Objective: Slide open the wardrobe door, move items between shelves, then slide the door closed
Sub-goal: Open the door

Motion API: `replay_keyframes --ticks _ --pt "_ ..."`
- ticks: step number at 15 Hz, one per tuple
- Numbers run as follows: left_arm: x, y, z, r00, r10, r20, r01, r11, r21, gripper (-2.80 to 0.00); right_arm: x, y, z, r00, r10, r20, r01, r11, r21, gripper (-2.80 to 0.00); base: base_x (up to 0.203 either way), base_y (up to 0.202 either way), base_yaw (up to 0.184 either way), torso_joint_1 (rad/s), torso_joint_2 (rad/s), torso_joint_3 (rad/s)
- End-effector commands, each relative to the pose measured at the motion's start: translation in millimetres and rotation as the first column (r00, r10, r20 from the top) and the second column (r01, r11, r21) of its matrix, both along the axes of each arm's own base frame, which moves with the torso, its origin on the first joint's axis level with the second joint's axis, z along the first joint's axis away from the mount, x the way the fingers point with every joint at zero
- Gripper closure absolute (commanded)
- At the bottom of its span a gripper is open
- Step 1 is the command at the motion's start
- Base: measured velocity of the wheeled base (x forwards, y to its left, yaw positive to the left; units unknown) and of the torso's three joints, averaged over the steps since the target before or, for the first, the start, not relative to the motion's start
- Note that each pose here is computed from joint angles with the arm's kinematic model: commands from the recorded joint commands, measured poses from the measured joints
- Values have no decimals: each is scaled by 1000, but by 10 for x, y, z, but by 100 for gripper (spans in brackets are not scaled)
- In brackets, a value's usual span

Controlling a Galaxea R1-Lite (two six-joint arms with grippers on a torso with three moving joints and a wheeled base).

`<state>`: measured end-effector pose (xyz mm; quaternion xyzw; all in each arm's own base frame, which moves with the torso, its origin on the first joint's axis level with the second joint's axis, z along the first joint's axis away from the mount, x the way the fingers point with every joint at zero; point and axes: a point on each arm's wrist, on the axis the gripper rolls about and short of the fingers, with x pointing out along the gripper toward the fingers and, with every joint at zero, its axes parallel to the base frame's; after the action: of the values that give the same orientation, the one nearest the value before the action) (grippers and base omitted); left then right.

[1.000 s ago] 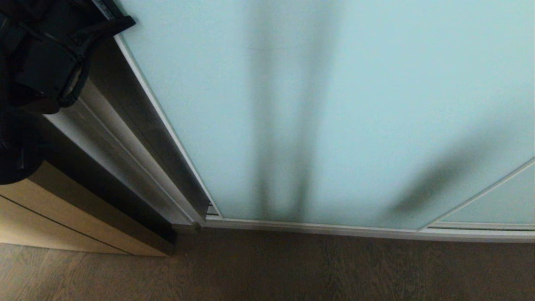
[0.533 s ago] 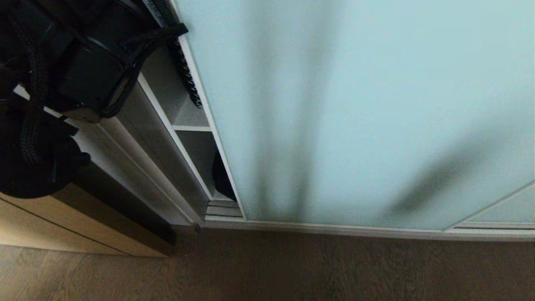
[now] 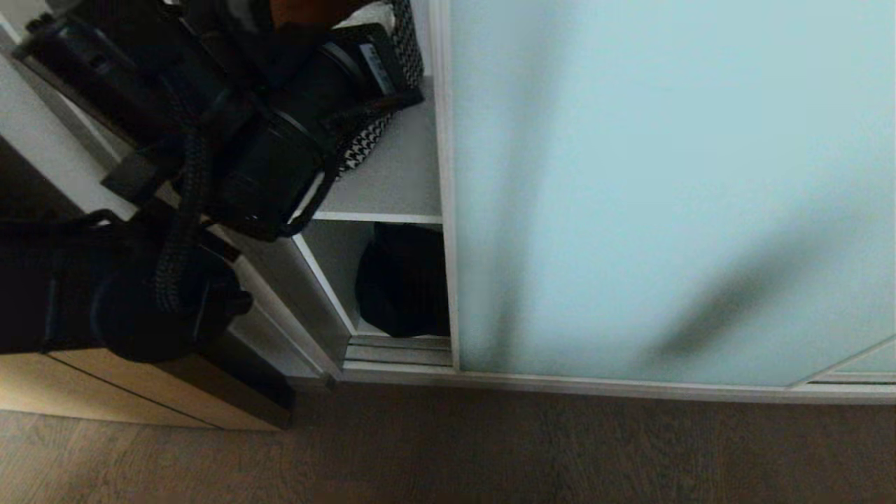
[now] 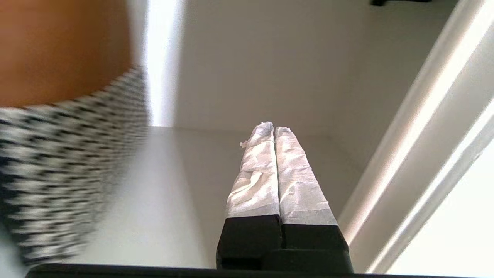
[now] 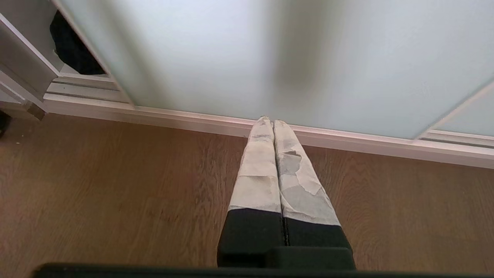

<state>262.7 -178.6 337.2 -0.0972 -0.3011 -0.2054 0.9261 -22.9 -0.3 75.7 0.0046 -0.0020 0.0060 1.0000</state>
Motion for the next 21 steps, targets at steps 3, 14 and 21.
replay_keyframes --ticks 3,14,21 --pt "183 -541 -311 996 -86 -21 87 996 19 0 0 0 0 1000 0 1 0 1000 0 0 0 0 0 0 0 0" --pt "123 -1096 -191 992 -114 51 116 993 -23 0 0 0 0 1000 0 1 0 1000 0 0 0 0 0 0 0 0" --pt "-349 198 679 977 188 101 -177 978 -107 0 0 0 0 1000 0 1 0 1000 0 0 0 0 0 0 0 0"
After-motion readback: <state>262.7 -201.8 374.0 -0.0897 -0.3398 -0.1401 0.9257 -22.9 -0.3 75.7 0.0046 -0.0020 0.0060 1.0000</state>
